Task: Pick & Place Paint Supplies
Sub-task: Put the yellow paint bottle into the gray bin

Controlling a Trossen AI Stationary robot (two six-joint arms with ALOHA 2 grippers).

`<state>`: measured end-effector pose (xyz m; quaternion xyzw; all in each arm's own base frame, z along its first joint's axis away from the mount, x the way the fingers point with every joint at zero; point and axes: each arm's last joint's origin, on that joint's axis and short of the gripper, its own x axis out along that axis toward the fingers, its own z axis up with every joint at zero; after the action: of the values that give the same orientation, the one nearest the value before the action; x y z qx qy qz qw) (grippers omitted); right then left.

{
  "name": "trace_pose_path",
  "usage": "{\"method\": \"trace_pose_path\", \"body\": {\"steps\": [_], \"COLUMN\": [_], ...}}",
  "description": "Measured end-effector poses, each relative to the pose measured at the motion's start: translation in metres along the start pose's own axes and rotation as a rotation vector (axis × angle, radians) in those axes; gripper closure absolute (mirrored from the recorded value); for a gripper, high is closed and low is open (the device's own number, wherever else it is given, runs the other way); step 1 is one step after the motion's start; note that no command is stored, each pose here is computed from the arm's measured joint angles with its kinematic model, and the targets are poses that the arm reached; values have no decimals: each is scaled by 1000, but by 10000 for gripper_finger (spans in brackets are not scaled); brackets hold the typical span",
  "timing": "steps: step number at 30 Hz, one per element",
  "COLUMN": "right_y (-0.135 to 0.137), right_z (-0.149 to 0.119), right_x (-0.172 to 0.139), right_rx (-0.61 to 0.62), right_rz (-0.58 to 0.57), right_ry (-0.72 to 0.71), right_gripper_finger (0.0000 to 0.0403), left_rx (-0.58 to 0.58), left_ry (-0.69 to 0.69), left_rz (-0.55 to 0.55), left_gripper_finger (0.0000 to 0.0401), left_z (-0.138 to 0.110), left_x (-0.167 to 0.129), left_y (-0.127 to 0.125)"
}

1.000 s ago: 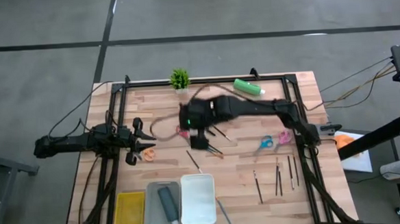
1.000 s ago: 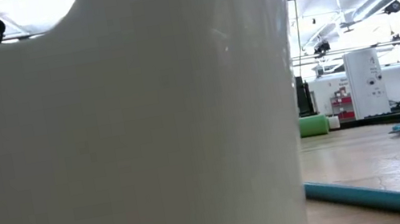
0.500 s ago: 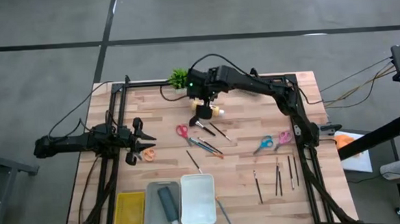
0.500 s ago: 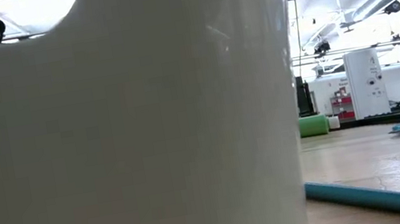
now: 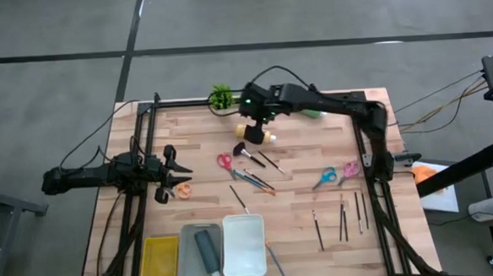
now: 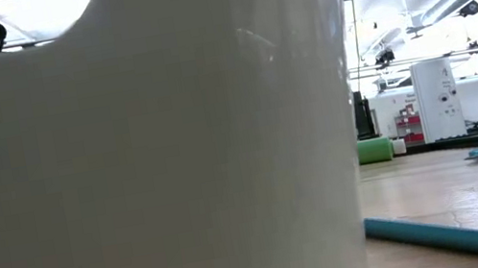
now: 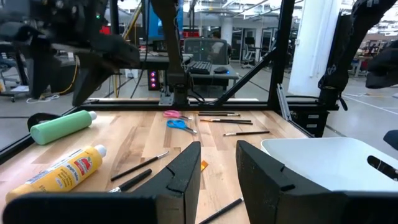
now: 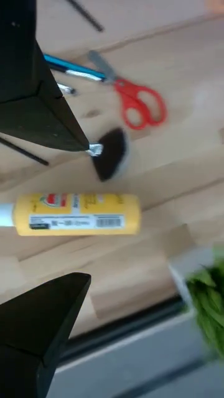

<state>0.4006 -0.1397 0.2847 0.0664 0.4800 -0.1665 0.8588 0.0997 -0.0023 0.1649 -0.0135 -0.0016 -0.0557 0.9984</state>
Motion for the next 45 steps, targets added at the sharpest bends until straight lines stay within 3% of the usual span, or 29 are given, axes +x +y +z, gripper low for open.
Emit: {"method": "trace_pose_path", "body": {"steps": [7, 15, 19, 34, 45], "right_y": [-7, -14, -14, -24, -26], "right_z": [-46, -96, -113, -130, -127], "right_x": [-3, 31, 47, 93, 114], "right_rx": [-16, 39, 1, 9, 13], "right_rz": [-15, 36, 29, 12, 18], "right_ry": [-233, -379, -420, -311, -279], "right_gripper_finger": [69, 69, 69, 69, 71], "left_rx": [0, 0, 0, 0, 0], "left_ry": [-1, 0, -1, 0, 0], "left_rz": [0, 0, 0, 0, 0], "left_gripper_finger": [297, 297, 297, 297, 297], "left_z": [0, 0, 0, 0, 0], "left_x": [0, 0, 0, 0, 0], "left_y": [0, 0, 0, 0, 0]}}
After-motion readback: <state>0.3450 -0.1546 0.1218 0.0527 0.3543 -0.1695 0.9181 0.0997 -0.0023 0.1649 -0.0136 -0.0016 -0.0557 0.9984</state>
